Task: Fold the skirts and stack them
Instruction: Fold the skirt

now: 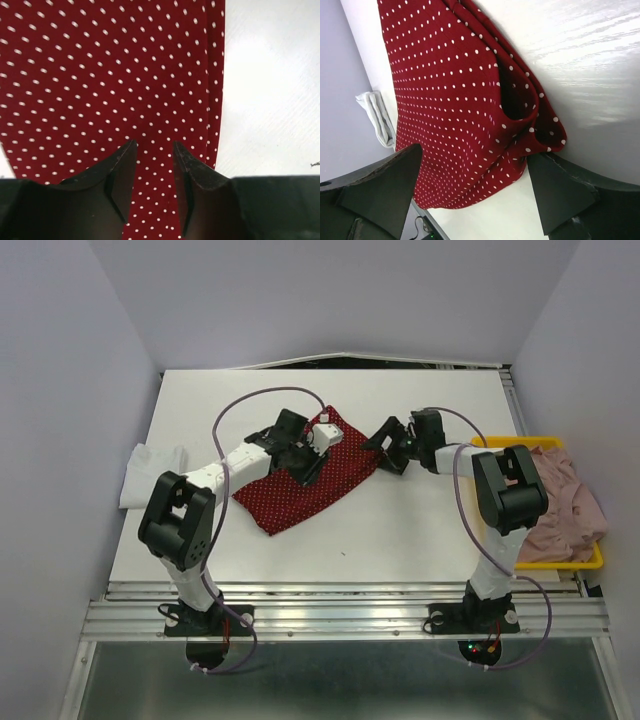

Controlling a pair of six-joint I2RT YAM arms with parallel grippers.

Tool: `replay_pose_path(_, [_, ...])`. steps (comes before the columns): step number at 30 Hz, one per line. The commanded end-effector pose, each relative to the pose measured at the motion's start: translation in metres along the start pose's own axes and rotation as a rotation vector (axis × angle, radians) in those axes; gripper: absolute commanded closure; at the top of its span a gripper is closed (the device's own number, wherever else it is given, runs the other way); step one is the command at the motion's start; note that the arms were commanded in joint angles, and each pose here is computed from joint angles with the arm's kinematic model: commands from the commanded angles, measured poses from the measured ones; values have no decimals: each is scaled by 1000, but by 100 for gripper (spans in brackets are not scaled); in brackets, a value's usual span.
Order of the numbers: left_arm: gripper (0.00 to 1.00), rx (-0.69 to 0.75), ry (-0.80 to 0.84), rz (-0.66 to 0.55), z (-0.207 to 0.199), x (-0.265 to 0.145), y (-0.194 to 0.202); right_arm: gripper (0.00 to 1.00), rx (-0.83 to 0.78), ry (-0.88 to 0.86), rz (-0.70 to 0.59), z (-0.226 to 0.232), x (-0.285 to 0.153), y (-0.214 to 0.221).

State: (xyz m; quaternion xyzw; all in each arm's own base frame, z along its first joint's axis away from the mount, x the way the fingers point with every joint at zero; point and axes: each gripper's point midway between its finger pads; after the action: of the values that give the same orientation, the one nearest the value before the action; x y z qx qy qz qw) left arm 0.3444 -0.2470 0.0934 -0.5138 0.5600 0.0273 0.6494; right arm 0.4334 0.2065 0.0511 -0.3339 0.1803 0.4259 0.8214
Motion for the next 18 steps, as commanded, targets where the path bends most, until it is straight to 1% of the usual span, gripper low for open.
replay_pose_path(1, [56, 57, 4, -44, -6, 5, -10, 9, 48, 200, 82, -50, 13, 36])
replay_pose_path(2, [57, 47, -1, -52, -5, 8, -12, 9, 47, 214, 83, -53, 12, 37])
replay_pose_path(3, [58, 51, -11, -90, -3, 11, -26, 9, 40, 230, 79, -57, 12, 37])
replay_pose_path(5, [59, 31, -15, -97, -1, 23, -33, 9, 37, 250, 88, -62, 10, 41])
replay_pose_path(6, [59, 38, -32, -139, 1, 23, -53, 9, 29, 261, 93, -65, 9, 43])
replay_pose_path(7, [59, 36, -33, -129, 1, 33, -54, 9, 28, 267, 92, -67, 8, 44])
replay_pose_path(9, [59, 43, -43, -149, -2, 45, -71, 10, 18, 273, 96, -69, 6, 47])
replay_pose_path(11, [60, 47, -72, -157, -1, 54, -80, 10, 27, 300, 116, -75, 3, 53])
replay_pose_path(12, [60, 55, -75, -163, -4, 65, -86, 9, 24, 310, 114, -77, 1, 53])
replay_pose_path(15, [60, 57, -90, -156, -6, 85, -92, 9, 19, 315, 112, -77, 0, 53])
replay_pose_path(18, [60, 68, -87, -130, -10, 102, -87, 10, 25, 318, 109, -81, -3, 51])
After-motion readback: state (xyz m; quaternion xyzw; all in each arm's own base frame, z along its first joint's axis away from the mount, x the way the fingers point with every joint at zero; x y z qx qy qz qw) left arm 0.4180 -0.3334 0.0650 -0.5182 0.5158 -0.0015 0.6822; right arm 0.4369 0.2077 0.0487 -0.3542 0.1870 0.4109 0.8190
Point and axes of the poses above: each gripper's point midway between its finger pads, its own x axis out along the fingers, its own z axis along the line the jaws close on, y = z × x, and after that the axes turned 11 degrees about -x, right-handed
